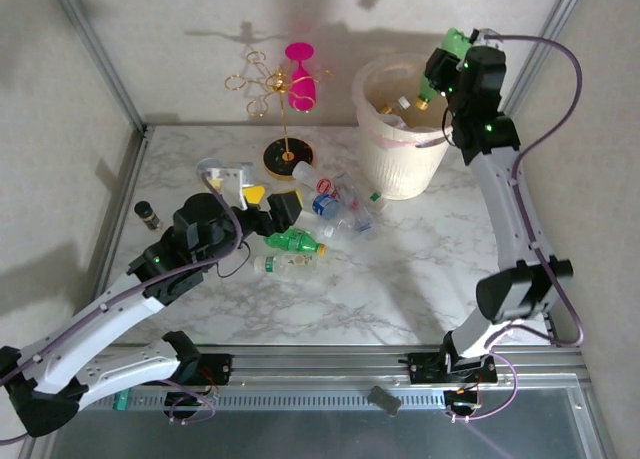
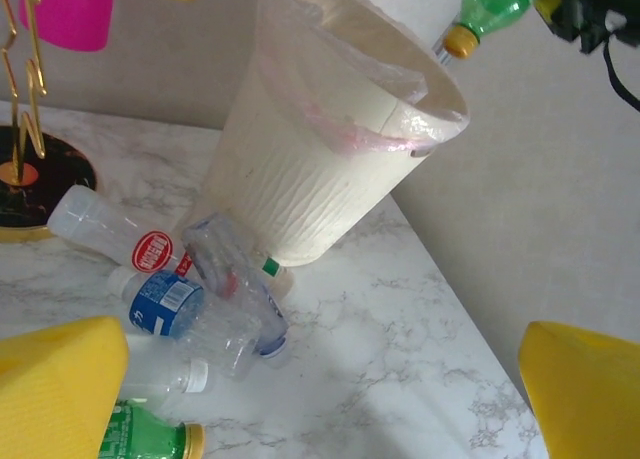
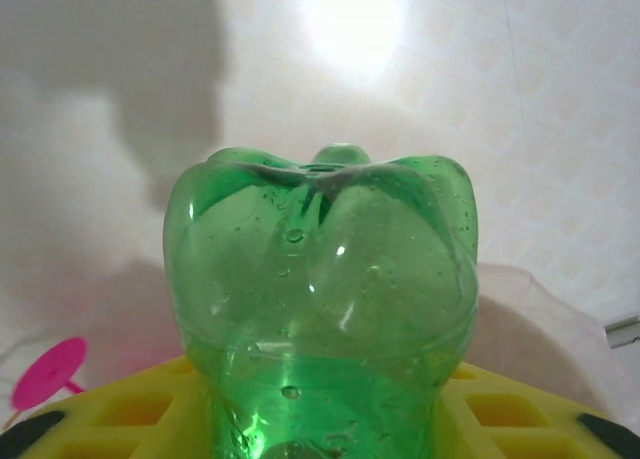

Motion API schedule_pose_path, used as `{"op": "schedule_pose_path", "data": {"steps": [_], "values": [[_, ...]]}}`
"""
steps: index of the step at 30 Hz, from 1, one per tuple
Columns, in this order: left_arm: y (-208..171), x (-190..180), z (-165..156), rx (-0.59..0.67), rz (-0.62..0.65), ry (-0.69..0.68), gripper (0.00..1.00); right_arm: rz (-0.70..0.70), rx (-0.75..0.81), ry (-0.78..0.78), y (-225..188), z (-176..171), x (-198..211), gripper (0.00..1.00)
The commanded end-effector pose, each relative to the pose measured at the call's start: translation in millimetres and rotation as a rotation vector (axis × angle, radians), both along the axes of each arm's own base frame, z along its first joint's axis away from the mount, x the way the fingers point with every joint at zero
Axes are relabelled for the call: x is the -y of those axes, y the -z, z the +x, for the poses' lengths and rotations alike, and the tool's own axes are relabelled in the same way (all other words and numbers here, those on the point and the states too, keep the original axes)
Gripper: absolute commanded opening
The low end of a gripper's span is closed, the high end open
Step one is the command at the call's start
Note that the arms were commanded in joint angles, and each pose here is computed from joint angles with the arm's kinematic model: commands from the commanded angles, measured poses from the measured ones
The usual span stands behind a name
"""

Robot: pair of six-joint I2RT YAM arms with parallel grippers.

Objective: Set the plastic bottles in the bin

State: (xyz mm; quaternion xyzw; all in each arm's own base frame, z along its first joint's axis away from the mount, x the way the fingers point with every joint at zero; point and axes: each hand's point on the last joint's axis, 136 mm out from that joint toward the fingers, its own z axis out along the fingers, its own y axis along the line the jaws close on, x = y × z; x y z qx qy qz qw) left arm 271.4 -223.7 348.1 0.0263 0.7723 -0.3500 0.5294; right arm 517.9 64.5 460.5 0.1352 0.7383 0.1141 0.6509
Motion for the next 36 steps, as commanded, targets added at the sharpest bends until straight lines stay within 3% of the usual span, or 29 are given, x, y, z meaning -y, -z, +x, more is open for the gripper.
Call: {"op": "schedule_pose_path", "data": {"steps": [1, 13, 24, 29, 31, 36], "values": [[1, 7, 3, 0.01, 0.003, 0.028, 1.0, -0.093, -0.007, 0.055, -1, 18, 9, 0.46], [18, 6, 1, -0.003, 0.045, 0.036, 1.0, -0.33, -0.23, 0.113, 91, 84, 16, 0.5], [30, 8, 7, -0.037, 0.05, 0.019, 1.0, -0.364, -0.412, 0.048, 185, 107, 7, 0.57], [33, 9, 8, -0.048, 0.056, 0.017, 1.0, -0.353, -0.43, 0.021, 196, 109, 2, 0.68], [34, 7, 8, -0.046, 0.059, 0.01, 1.0, -0.349, -0.417, 0.02, 189, 108, 1, 0.76], [31, 4, 7, -0.041, 0.065, 0.003, 1.0, -0.339, -0.361, 0.025, 156, 99, 3, 0.84]]}}
